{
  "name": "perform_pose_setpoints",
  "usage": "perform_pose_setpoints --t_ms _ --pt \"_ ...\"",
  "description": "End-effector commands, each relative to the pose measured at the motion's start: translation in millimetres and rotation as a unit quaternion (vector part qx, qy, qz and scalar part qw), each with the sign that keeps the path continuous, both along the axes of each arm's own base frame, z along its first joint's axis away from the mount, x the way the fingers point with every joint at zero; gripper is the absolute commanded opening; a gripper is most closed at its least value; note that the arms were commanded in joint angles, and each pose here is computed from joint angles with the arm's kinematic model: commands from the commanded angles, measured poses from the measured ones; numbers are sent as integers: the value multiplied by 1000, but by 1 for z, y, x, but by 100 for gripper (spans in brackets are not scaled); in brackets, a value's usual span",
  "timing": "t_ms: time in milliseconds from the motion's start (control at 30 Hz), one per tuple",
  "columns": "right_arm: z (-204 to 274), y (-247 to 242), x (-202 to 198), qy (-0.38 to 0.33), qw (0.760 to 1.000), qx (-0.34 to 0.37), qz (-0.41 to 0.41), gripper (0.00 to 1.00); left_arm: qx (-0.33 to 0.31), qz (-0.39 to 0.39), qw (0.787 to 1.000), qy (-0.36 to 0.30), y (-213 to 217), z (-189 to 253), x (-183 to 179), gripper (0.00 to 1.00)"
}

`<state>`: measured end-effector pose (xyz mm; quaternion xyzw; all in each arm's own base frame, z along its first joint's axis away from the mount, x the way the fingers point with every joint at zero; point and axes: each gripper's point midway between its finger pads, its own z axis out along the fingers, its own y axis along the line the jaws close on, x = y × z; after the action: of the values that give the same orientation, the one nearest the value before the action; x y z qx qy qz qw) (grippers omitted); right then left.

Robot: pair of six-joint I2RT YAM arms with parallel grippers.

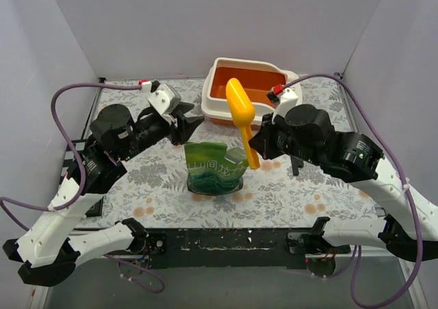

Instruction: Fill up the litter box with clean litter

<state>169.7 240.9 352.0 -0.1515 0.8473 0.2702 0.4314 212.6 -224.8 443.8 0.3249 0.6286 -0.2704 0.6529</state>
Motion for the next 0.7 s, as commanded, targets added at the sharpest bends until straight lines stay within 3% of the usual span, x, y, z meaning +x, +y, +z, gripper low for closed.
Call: perform_pose_setpoints --t_ms 0,67,300,667 --pt "27 25 -34 -12 985 -8 169 1 -5 -64 997 -42 -19 33 -10 44" --pt "33 30 -47 -8 977 6 211 1 2 -85 995 -44 -29 36 -9 45" --pt "43 14 -68 -2 970 31 242 1 31 -121 990 -60 -46 39 1 46" --pt "25 -40 -67 11 988 -9 152 1 16 -244 969 -31 -29 7 24 47"
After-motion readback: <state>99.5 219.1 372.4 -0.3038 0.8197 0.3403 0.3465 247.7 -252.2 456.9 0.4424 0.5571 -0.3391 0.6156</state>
